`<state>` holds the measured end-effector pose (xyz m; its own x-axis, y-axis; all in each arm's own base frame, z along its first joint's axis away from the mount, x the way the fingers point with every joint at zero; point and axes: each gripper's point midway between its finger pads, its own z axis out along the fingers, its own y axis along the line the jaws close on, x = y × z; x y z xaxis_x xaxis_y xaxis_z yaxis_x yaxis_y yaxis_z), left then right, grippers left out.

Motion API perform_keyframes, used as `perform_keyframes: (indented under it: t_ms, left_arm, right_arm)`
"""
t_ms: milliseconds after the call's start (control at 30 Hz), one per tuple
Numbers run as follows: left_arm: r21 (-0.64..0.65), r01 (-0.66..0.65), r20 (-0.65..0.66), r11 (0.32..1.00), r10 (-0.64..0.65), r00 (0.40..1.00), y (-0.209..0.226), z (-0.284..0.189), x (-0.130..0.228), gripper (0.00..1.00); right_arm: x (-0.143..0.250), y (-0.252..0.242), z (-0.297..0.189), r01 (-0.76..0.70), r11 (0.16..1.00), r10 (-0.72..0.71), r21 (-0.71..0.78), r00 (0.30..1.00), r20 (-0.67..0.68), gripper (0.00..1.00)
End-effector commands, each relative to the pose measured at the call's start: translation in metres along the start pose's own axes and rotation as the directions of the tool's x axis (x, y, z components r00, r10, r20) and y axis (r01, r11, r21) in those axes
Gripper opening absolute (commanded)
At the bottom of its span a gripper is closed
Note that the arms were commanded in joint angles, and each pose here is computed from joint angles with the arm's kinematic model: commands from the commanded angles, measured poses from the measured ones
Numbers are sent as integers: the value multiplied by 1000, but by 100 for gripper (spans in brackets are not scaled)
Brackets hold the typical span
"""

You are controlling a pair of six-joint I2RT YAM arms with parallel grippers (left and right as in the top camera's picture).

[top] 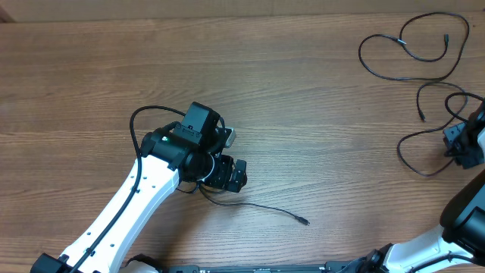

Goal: Untangle cables

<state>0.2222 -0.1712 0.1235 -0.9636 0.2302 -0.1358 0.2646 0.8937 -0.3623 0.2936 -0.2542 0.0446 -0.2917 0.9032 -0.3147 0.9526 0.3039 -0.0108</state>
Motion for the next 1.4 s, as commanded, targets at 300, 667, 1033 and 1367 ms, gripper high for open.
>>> perform_keyframes:
  t_ms: [300, 667, 1033, 1367]
  left_arm:
    - [5, -16, 35, 1000, 15, 999, -5, -8, -6, 99]
    - [5, -16, 35, 1000, 15, 999, -5, -8, -6, 100]
    - [5, -16, 35, 1000, 15, 999, -5, -8, -6, 100]
    - [5, -16, 35, 1000, 15, 999, -5, -8, -6, 100]
  right_arm:
    - [2, 13, 1, -10, 998, 8, -67, 1000, -27, 4]
    - [-12, -4, 1, -15, 999, 13, 29, 999, 52, 50]
    - [4, -7, 19, 25, 999, -25, 45, 1000, -9, 41]
    - [9, 1, 24, 25, 1000, -25, 5, 999, -37, 15]
